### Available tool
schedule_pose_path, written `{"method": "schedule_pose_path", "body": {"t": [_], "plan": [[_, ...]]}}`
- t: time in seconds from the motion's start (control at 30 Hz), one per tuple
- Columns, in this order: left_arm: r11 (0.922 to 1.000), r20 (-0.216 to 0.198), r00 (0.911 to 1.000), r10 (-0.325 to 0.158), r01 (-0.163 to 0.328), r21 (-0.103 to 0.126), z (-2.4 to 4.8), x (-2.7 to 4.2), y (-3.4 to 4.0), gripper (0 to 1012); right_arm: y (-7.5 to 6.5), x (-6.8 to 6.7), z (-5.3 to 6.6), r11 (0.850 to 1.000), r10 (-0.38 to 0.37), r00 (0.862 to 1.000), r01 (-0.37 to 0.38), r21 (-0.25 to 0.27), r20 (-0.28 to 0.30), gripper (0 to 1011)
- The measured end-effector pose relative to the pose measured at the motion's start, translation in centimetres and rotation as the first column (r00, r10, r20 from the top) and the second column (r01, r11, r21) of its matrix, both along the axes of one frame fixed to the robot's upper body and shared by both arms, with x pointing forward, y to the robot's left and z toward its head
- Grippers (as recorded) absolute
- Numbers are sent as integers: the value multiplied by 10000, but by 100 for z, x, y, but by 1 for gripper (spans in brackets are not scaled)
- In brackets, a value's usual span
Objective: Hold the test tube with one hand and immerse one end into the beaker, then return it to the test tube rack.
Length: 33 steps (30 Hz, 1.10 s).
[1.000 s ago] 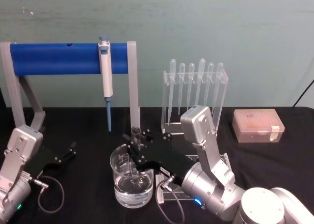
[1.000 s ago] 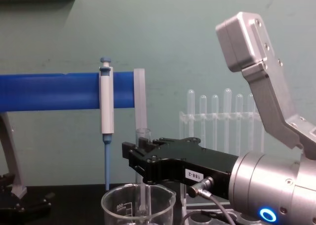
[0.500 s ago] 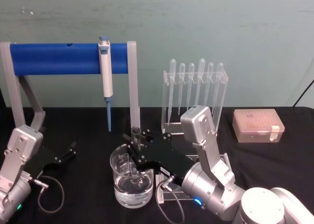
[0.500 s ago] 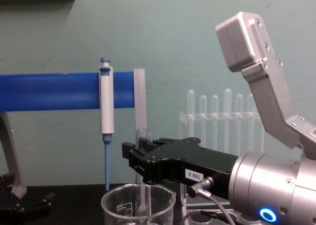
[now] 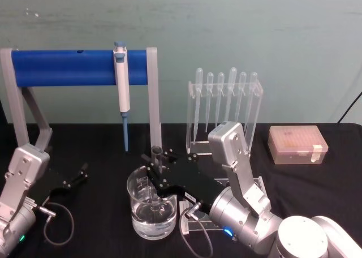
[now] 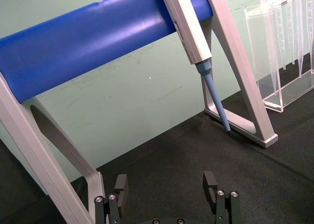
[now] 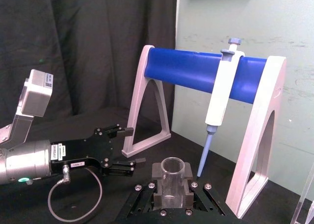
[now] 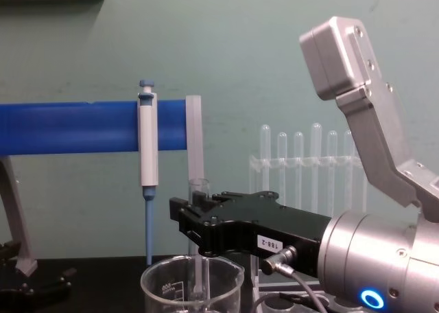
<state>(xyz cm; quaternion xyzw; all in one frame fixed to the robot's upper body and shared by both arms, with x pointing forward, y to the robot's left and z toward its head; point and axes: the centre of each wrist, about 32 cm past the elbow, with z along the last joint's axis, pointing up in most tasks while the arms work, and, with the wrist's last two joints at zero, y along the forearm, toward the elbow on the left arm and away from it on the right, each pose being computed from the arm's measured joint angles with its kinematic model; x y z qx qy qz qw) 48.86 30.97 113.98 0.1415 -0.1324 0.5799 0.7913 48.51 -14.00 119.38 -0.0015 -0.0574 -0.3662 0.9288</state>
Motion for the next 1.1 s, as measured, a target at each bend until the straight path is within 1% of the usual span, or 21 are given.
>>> {"method": "schedule_pose_path", "body": {"t": [1.1], "plan": [[10000, 1, 10000, 0, 0, 0, 0, 0, 0, 1000, 0, 0, 0, 10000, -1, 10000, 1, 0, 1, 225]]}}
